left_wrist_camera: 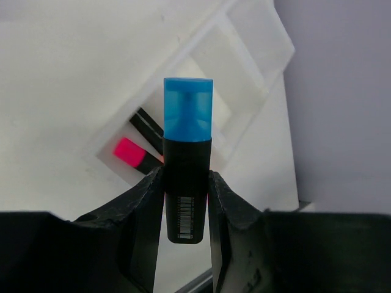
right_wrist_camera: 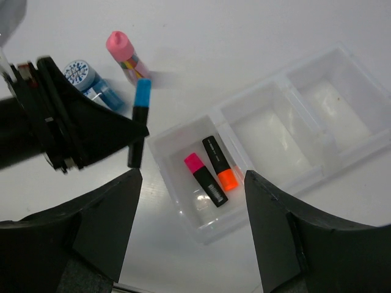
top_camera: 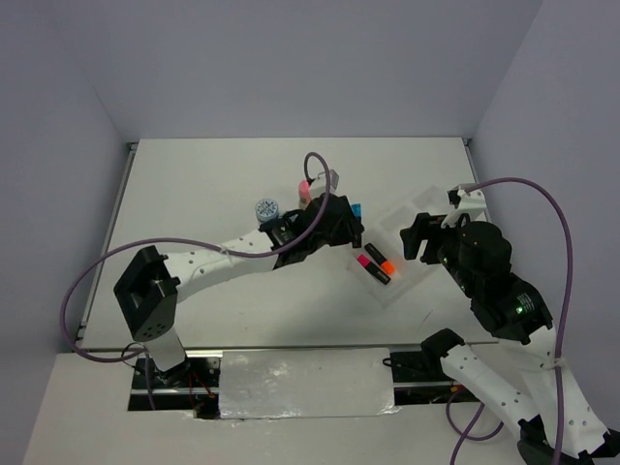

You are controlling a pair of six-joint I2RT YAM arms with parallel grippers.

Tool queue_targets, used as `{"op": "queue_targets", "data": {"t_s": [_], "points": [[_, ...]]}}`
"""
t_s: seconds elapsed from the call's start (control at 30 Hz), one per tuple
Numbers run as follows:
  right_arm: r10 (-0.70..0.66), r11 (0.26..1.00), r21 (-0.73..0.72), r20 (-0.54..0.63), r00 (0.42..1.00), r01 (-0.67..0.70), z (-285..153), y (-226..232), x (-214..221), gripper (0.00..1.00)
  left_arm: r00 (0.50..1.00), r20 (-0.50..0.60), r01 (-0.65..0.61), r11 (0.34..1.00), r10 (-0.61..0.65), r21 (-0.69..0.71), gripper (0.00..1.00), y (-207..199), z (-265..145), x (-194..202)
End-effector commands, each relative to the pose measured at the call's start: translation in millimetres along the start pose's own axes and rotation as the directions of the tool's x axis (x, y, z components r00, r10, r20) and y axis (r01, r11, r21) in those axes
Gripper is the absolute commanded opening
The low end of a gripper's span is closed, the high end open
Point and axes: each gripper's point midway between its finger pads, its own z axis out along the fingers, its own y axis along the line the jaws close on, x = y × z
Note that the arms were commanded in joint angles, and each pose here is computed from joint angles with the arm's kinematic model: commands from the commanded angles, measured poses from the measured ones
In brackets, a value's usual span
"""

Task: Sort the stationery into containers
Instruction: Place the pen in the storage box.

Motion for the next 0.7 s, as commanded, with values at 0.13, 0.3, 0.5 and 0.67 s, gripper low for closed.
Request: {"op": "queue_targets", "data": {"t_s": [0.13, 0.3, 0.5, 0.67], "points": [[0.036, 0.999, -0.008, 0.071, 0.997, -0.035, -9, 3, -24, 0.76, 0.966, 0.065, 0.232, 0.951, -0.250, 0.202, 0.17, -58, 14, 12], [0.024, 1.000, -0.005, 0.069, 0.997, -0.023, -10, 1, -23, 0.76, 0.960, 0.090, 0.250, 0.955, -0.266, 0.157, 0.24, -49, 32, 29], [0.020, 1.000, -0.020, 0.055, 0.998, -0.019, -6, 4, -18, 0.76, 0.966, 0.063, 0.243, 0.964, -0.250, 0.109, 0.39, -35, 58, 53], [0.011, 1.000, -0.016, 0.044, 0.999, -0.010, -3, 4, -14, 0.77, 0.965, 0.062, 0.248, 0.964, -0.255, 0.098, 0.49, -30, 59, 58]]}}
